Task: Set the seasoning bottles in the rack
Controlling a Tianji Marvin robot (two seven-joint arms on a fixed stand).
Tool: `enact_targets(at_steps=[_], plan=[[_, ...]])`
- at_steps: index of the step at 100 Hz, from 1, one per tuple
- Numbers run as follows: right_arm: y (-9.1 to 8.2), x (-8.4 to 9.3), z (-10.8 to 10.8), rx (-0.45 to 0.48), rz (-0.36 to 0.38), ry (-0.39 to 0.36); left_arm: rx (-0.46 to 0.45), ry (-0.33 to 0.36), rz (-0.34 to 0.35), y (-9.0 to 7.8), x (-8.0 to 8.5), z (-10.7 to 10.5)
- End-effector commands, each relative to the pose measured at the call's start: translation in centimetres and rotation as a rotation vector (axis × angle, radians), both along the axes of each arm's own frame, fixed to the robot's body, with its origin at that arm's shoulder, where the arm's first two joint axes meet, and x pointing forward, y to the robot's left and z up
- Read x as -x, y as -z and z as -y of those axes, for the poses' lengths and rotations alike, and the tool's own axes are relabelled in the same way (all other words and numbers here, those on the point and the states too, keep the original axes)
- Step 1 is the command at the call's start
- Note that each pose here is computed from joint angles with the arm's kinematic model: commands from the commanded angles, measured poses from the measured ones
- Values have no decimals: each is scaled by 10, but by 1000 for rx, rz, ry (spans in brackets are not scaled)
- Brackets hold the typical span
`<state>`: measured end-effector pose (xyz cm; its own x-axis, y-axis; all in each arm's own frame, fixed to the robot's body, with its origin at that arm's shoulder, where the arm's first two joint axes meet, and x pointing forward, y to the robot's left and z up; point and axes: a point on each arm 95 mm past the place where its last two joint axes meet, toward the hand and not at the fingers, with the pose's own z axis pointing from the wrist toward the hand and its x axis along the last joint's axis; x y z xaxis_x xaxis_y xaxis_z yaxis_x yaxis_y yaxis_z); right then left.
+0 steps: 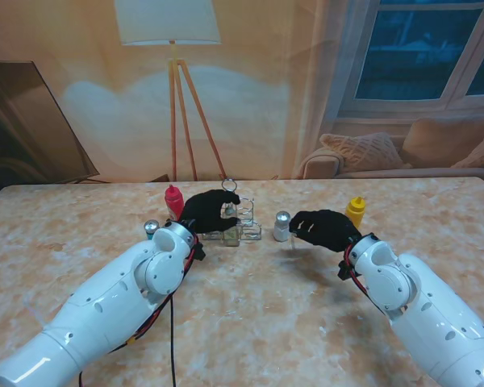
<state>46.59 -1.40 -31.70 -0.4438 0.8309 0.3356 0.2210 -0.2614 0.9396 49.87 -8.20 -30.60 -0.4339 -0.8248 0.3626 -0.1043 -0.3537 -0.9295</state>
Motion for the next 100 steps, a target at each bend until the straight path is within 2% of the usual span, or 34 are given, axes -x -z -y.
enact_targets(at_steps=[1, 38, 55, 73, 100], plan=[[5, 3, -3, 5, -18, -8, 4, 14, 8, -4, 4, 0], [5, 3, -3, 5, -18, -8, 31, 27, 68, -14, 28, -13], [5, 3, -3, 5, -18, -9, 28, 11, 72, -7, 39, -21], [4, 4, -2, 4, -14, -11, 40, -2, 33, 4, 48, -26], [4, 4, -2, 5, -15, -10, 41, -23, 27, 17, 58, -31]])
